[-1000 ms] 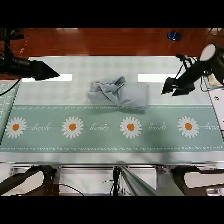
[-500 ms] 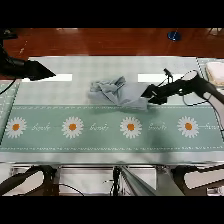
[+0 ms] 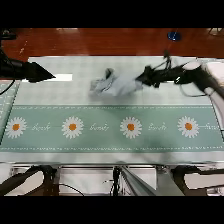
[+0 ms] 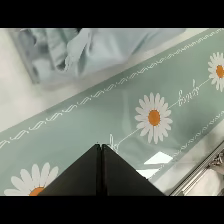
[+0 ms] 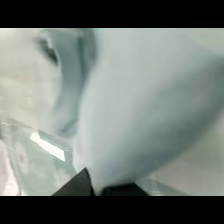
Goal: Fold the shirts.
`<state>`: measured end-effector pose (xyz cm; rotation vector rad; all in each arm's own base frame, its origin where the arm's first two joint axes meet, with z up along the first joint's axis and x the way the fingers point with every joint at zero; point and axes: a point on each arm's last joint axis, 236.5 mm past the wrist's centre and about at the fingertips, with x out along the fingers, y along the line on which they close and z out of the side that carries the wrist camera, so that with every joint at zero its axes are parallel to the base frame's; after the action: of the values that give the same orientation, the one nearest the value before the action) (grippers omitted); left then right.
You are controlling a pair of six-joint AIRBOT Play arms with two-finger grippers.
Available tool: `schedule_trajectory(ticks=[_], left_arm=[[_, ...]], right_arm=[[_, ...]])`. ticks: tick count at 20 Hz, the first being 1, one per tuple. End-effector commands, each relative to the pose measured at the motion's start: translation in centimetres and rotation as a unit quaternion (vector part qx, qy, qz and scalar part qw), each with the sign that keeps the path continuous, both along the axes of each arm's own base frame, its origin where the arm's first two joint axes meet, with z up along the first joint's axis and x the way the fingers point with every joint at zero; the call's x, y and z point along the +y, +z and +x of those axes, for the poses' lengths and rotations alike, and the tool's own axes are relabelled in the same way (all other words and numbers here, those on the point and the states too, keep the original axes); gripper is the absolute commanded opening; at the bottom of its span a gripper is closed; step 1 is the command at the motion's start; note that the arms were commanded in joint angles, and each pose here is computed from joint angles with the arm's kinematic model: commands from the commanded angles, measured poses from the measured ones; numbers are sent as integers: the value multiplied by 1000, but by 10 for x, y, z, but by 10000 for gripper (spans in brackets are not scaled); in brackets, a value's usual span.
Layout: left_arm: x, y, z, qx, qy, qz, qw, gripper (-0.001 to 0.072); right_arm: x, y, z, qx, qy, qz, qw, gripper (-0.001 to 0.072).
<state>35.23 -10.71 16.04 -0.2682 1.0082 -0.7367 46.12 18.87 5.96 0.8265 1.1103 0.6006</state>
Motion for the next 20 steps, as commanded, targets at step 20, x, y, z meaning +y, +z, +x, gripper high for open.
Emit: schedule_trajectory(ticks=[20], left_arm=[[5, 24, -19, -36, -8, 10, 999, 31]], right_arm=[[-313, 144, -212, 173, -353, -208, 896, 20]])
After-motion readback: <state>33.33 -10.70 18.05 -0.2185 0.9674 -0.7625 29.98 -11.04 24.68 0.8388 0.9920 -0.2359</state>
